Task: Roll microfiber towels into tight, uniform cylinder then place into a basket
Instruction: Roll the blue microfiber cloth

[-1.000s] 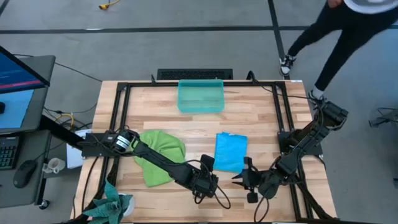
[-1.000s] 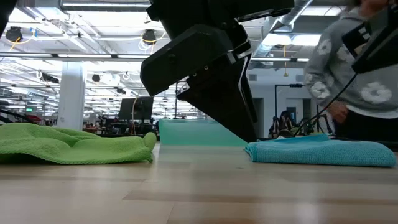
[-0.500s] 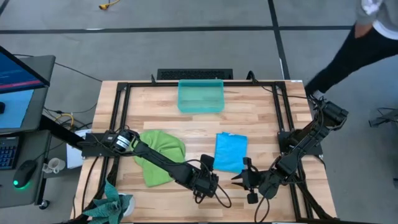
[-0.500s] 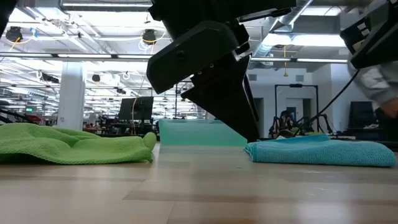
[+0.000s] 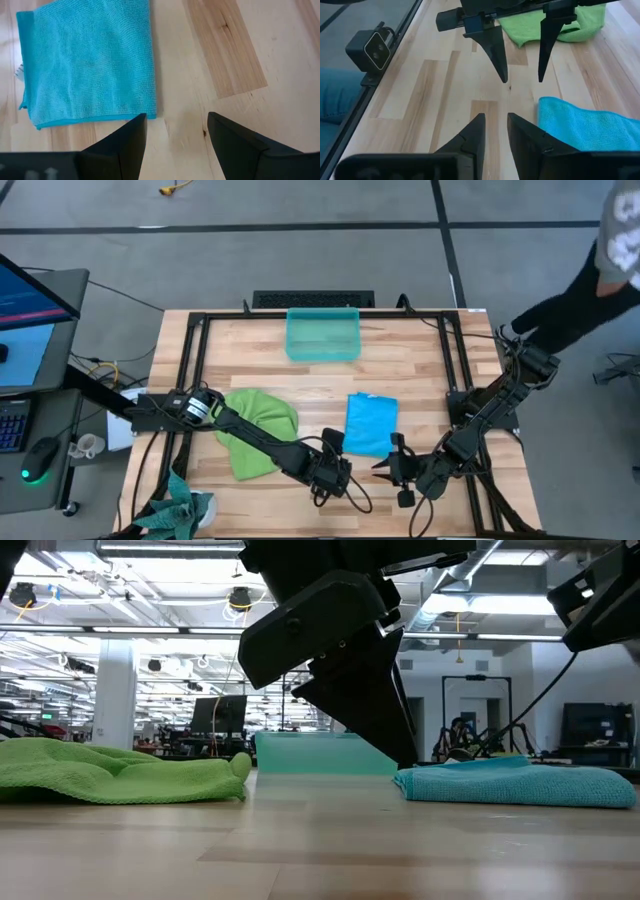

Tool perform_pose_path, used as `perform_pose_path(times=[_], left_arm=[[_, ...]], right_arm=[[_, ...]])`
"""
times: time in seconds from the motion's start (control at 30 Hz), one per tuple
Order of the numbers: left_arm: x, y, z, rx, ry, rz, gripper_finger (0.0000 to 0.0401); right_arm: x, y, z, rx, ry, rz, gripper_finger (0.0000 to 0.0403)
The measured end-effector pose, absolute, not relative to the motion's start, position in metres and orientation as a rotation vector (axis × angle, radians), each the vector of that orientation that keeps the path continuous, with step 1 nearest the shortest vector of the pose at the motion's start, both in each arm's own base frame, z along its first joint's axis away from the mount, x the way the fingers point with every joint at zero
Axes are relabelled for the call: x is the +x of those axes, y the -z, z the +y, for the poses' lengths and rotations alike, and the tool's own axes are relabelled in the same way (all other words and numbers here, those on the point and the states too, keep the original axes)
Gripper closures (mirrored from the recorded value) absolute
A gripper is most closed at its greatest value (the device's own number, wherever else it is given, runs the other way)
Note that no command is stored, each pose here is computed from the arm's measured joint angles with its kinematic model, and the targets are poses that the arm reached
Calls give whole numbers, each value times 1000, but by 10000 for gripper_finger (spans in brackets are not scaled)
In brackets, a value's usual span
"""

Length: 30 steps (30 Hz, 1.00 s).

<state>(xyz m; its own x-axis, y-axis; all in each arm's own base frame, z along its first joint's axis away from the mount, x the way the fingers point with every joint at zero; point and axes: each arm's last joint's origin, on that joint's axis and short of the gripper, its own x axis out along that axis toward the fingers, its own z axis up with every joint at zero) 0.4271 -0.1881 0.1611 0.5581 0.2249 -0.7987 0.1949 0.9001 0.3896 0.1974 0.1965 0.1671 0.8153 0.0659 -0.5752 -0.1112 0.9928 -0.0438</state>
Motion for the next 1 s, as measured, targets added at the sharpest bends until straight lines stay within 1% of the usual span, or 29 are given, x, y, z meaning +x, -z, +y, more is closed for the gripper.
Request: perform_pose_path(times=[0.27,0.4,1.0], left_arm=[[427,-161,-188,457,-25,988,198],[427,-161,-188,457,-26,988,198],[426,-161,-188,453,-30,996,198]], right_arm=[[197,-167,197,-77,-96,611,262],[197,-167,197,-77,-96,611,252],[197,-167,196,-68,-92,614,247]])
